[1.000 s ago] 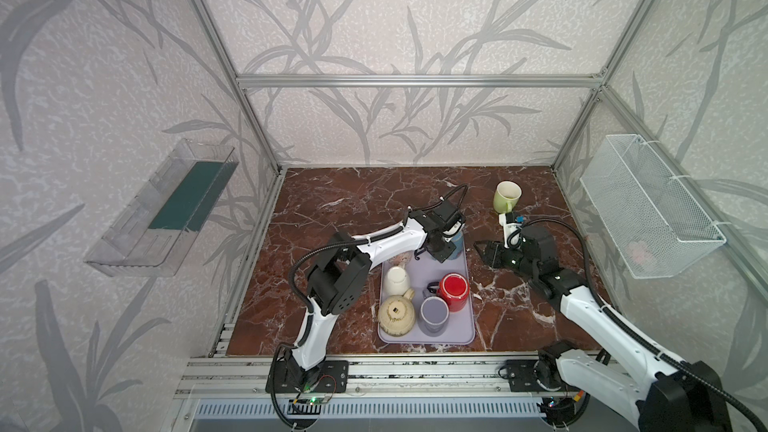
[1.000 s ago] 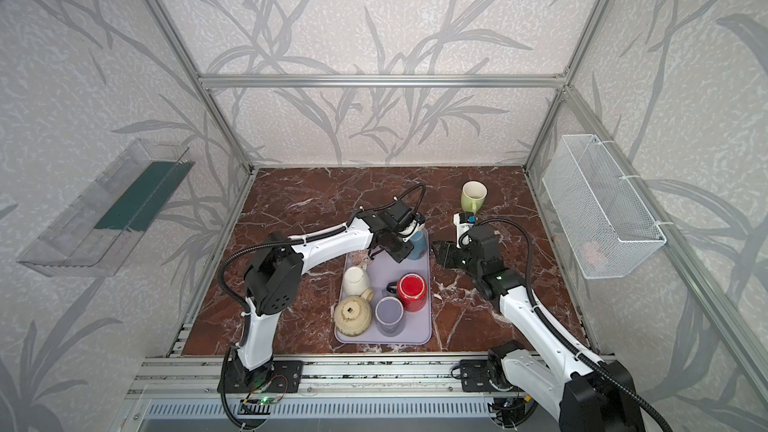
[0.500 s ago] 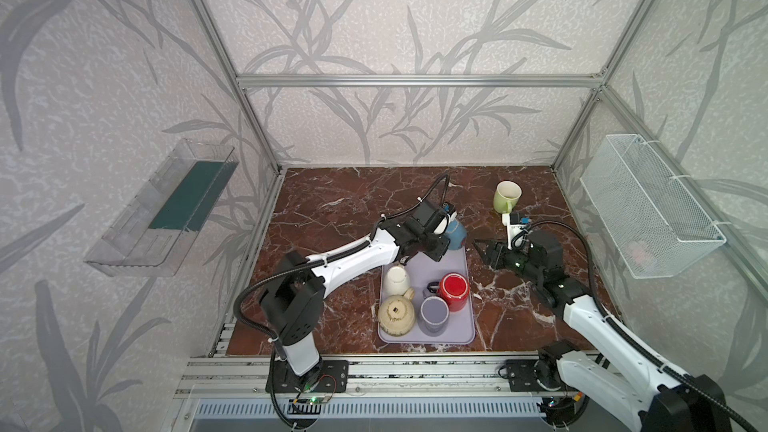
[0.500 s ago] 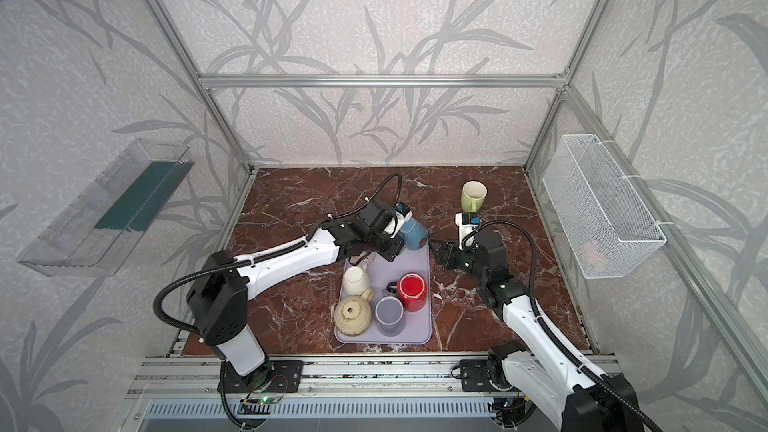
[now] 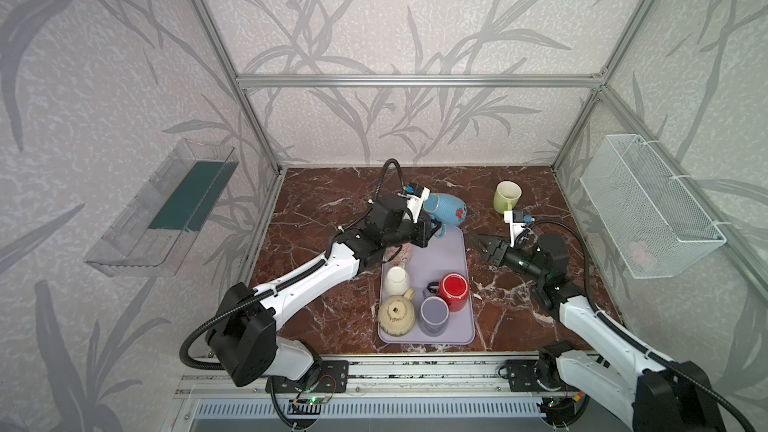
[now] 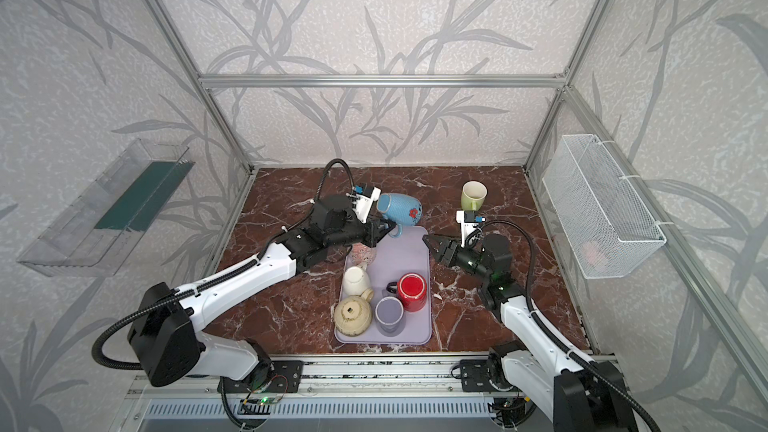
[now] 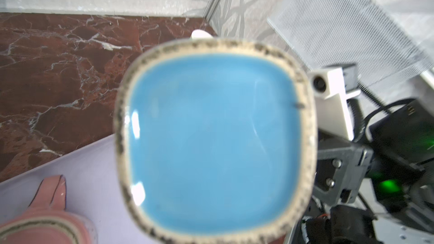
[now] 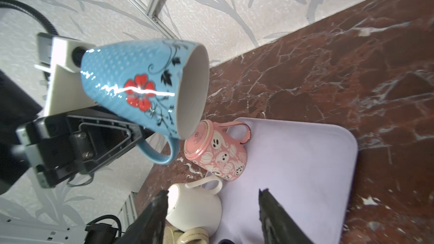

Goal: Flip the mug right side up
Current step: 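Close the right gripper on the blue mug's handle beside the left gripper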

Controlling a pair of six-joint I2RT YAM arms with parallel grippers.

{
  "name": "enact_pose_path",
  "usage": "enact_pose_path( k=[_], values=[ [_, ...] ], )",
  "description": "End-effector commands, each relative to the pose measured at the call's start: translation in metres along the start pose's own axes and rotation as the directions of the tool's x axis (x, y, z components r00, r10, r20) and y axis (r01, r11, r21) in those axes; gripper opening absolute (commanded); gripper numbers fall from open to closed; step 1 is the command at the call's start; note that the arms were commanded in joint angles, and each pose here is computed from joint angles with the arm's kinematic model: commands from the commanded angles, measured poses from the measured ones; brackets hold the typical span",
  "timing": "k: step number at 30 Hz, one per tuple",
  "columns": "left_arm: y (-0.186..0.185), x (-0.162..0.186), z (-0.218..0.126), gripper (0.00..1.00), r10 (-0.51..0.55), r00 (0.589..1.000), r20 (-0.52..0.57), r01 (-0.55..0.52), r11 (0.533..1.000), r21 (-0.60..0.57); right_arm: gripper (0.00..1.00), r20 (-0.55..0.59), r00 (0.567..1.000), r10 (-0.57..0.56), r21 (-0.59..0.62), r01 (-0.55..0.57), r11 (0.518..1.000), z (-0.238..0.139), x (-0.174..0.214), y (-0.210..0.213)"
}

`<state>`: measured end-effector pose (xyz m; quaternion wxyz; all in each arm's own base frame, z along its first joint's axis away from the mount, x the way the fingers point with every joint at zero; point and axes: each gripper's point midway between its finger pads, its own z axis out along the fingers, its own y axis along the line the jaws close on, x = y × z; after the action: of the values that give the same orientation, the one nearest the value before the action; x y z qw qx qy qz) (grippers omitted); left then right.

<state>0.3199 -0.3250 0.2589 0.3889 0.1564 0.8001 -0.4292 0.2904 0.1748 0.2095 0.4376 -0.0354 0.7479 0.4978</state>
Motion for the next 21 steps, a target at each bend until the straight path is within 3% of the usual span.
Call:
enact_pose_path(
  k=[1,11,21],
  values=[
    [-0.053,-0.057,-0.022,0.00,-0.057,0.981,0.184,0.008,0.966,0.259,0.62,0.040,0.999,-0.013,-0.157,0.019,0.987,0.001,-0.013,0.029],
    [-0.055,-0.090,-0.032,0.00,-0.287,0.931,0.224,0.122,0.826,0.550,0.62,0.065,0.997,0.034,-0.239,-0.017,0.971,0.015,-0.033,0.043],
    [-0.051,-0.090,-0.028,0.00,-0.292,0.930,0.224,0.130,0.831,0.542,0.62,0.089,0.994,0.060,-0.365,-0.024,0.931,0.030,-0.058,0.069]
  ],
)
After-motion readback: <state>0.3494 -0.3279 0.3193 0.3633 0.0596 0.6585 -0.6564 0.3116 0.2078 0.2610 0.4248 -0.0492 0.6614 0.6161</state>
